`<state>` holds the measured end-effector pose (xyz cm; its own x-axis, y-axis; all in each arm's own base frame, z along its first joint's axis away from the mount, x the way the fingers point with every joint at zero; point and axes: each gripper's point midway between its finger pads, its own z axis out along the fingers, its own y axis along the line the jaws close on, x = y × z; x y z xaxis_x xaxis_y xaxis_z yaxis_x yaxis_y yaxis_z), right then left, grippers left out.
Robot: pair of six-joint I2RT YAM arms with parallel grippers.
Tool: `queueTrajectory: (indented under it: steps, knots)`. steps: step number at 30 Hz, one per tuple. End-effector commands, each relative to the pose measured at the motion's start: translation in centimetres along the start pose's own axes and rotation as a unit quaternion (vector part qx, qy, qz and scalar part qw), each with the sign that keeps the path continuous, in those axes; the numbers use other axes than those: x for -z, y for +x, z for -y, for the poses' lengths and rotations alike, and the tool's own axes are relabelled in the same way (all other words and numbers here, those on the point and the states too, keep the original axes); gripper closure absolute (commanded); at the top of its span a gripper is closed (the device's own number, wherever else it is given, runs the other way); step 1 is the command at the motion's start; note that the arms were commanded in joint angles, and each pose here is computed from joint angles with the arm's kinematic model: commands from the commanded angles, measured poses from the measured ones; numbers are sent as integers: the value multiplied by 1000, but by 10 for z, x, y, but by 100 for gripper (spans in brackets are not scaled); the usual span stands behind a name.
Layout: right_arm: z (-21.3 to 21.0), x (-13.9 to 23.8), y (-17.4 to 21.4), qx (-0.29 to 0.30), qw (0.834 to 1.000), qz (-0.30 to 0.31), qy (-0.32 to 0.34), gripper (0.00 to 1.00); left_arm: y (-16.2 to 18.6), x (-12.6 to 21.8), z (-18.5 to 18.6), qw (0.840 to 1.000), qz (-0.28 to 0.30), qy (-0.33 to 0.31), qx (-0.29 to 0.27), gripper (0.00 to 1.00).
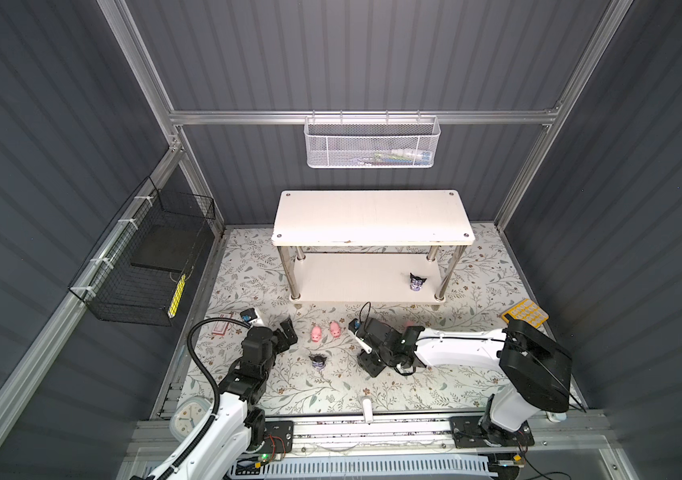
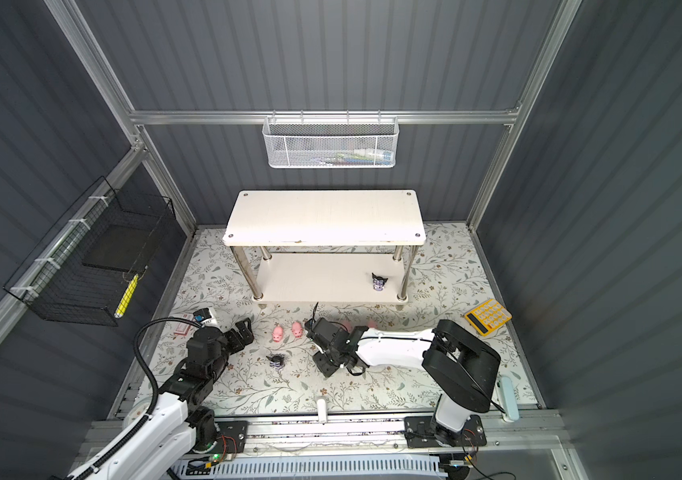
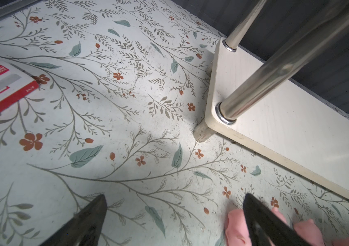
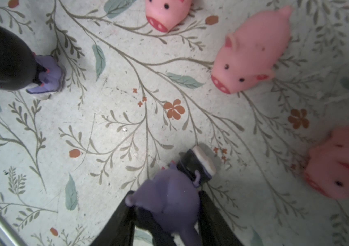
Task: Place and organize the plastic toys onto the shelf
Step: 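Close the right gripper on the purple figurine and lift it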
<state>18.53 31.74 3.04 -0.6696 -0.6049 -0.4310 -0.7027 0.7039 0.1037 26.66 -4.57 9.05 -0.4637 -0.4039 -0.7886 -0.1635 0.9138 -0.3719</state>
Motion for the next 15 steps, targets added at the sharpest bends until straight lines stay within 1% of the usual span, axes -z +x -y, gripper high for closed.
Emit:
queueTrajectory:
  steps: [1,8,11,15]
  knots:
    - [2,13,-7,8,1000,5,10,65,3,0,-2,1000,1,-3,2,0]
    - [11,41,-16,29,999,3,28,67,3,0,-2,1000,0,-3,2,0]
    - [17,59,-27,38,999,9,33,67,3,0,-2,1000,1,-2,2,0]
    - [32,80,-43,37,998,12,42,68,3,1,-2,1000,2,-2,3,0]
